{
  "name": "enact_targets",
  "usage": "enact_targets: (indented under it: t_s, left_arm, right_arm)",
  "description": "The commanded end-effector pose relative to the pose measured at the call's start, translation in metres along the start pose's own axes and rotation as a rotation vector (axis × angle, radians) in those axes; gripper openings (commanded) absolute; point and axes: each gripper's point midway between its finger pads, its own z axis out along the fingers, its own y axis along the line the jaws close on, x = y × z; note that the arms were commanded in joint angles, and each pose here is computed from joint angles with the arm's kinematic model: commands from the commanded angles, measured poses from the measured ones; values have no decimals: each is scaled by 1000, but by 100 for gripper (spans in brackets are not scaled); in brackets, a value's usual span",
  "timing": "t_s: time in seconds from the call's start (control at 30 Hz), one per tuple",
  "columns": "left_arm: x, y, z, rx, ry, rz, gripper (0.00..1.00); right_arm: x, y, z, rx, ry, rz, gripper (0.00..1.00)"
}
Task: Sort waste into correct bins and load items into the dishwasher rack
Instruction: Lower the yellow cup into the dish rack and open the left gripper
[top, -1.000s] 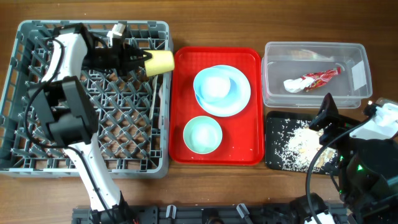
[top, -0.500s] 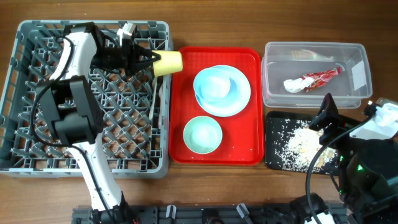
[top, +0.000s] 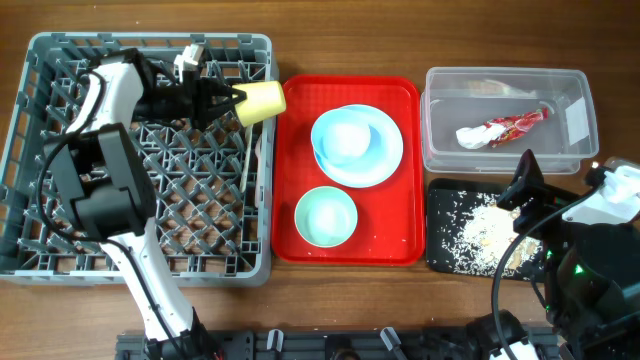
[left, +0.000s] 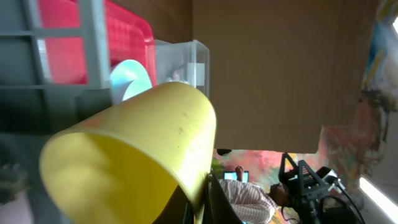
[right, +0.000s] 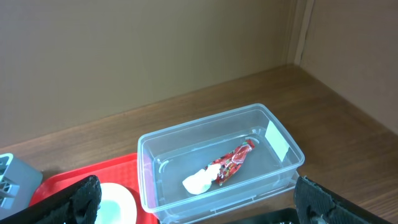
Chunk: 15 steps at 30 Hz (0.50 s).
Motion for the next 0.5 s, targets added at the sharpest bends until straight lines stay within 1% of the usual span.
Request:
enact_targets:
  t_s: [0.0, 0.1, 0.3, 0.37, 0.4, 0.43, 0.47]
  left_arm:
    - [31, 81, -13, -316, 147, -54, 4]
    - [34, 88, -16, -363, 170, -53, 4]
    - [36, 93, -18, -392, 182, -49, 5]
    - [37, 95, -19, -406, 189, -51, 8]
    - [38, 96, -20, -413, 193, -53, 15]
    - [39, 97, -21, -419, 194, -59, 24]
    - [39, 98, -22, -429, 193, -79, 36]
  right_arm:
    - [-4, -4, -2, 15, -14, 19, 100]
    - [-4, -4, -2, 15, -14, 18, 100]
    - [-4, -3, -2, 14, -14, 19, 100]
    - [-4, -3, -2, 14, -14, 19, 100]
    - [-4, -3, -2, 14, -14, 19, 100]
    - [-4, -4, -2, 15, -14, 18, 100]
    - [-4, -3, -2, 14, -14, 18, 100]
